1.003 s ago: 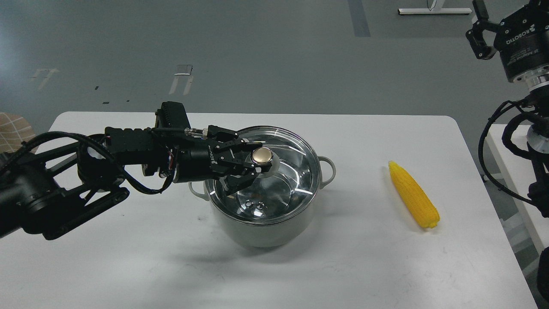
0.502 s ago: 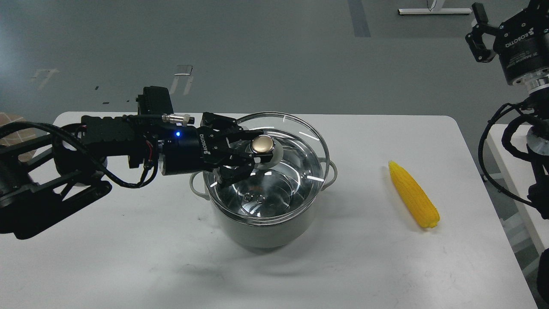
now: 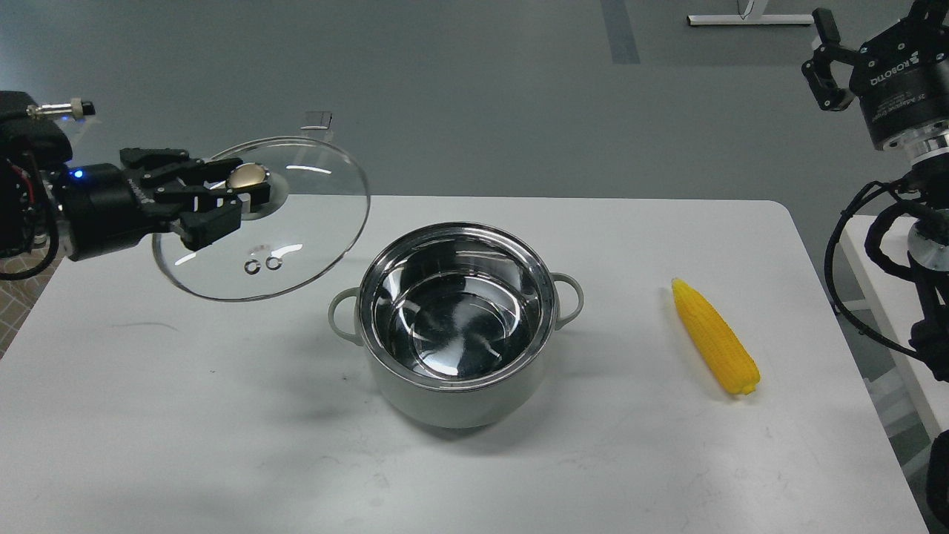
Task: Open pot and put corn in
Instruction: 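Lift the glass lid off the pot and set it down beside the pot, then release the lid, raise the left gripper, move the right gripper toward the corn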
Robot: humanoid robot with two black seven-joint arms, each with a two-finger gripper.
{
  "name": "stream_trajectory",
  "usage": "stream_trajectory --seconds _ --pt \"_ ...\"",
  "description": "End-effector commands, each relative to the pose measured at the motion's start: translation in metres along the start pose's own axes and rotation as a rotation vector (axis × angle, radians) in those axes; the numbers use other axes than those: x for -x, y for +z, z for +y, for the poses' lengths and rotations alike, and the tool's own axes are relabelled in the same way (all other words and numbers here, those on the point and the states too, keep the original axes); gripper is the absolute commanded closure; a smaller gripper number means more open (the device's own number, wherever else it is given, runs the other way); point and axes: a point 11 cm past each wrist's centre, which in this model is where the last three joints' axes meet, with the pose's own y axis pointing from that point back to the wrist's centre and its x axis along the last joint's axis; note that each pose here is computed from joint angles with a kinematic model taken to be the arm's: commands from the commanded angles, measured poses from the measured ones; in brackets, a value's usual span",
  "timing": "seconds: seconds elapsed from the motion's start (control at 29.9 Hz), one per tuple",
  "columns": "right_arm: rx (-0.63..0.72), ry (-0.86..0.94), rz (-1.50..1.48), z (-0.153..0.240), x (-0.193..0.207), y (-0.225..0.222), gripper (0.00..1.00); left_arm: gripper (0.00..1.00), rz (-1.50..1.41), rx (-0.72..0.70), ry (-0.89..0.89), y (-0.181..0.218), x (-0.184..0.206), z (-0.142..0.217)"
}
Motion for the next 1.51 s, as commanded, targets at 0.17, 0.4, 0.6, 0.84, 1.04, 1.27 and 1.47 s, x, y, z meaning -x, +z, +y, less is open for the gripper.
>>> stream_trajectory --seconds 0.17,0.4,0.6,0.84,1.04,1.27,1.47 --pt "0.006 0.006 -0.001 0.003 -0.002 0.003 0.0 0.63 0.076 -0.211 -0.089 -0.065 0.072 0.036" --pt "0.009 0.007 -0.003 0.004 -0.002 0.004 0.0 0.63 0.112 -0.317 -0.173 -0.084 0.173 0.042" --pt "0.012 0.01 -0.003 0.005 -0.003 0.005 0.0 0.62 0.157 -0.328 -0.174 -0.079 0.198 0.034" --pt "0.012 0.009 -0.002 0.005 -0.003 0.005 0.0 0.48 0.19 -0.333 -0.14 -0.077 0.197 0.03" --pt "0.019 0.008 -0.002 0.007 -0.003 0.007 0.0 0.2 0.188 -0.331 -0.133 -0.077 0.194 0.03" --pt "0.026 0.005 0.002 0.013 -0.005 0.009 0.0 0.06 0.18 -0.333 -0.124 -0.081 0.186 0.03" --pt "0.049 -0.014 0.039 0.022 -0.005 0.008 0.0 0.06 0.222 -0.269 0.094 -0.074 0.118 -0.003"
